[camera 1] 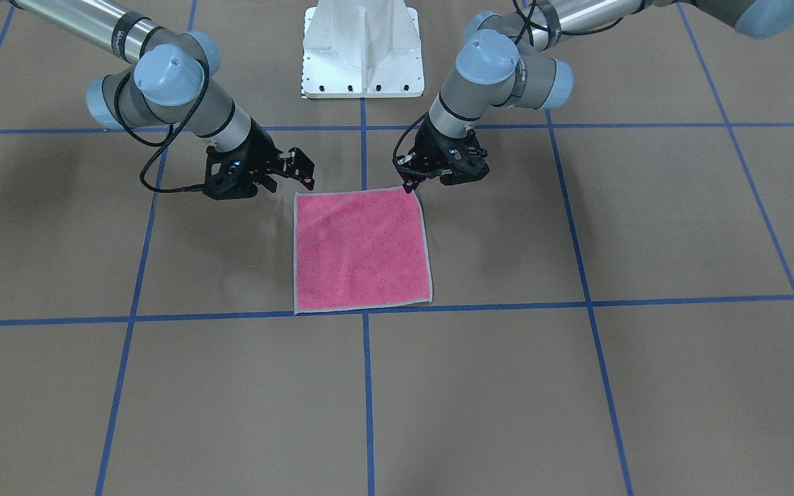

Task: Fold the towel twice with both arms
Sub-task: 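Close both grippers on the near corners of the pink towel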

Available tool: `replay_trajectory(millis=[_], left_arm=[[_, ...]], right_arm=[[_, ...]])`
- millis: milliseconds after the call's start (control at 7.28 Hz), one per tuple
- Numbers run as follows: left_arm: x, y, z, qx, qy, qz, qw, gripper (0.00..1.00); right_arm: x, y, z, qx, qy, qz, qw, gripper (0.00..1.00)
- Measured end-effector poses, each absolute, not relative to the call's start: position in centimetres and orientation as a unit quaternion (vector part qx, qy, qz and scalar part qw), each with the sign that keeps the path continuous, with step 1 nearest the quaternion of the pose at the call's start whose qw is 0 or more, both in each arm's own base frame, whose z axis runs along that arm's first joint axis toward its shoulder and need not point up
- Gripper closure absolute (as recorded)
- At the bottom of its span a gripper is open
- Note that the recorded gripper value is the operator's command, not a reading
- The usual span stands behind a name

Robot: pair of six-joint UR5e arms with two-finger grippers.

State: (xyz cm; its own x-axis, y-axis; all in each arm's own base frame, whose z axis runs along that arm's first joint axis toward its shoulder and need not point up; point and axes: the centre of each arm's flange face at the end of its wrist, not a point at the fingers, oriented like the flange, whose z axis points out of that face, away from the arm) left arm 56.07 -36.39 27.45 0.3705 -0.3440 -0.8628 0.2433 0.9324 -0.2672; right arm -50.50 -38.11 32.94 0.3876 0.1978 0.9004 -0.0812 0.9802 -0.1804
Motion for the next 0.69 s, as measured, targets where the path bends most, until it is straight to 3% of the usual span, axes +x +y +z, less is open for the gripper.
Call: replay_trajectory(millis=[549, 687], left_arm=[[56.03, -36.37, 27.38, -0.046, 0.536, -0.176, 0.824, 0.91], [56.01, -36.39, 27.39, -0.046, 0.536, -0.176, 0.824, 0.91]], right_arm=[[-51.10, -38.04, 33.02, -0.057, -0.544, 0.088, 0.832, 0.50], [-51.25, -37.85, 33.07, -0.058, -0.544, 0.087, 0.833, 0.50]])
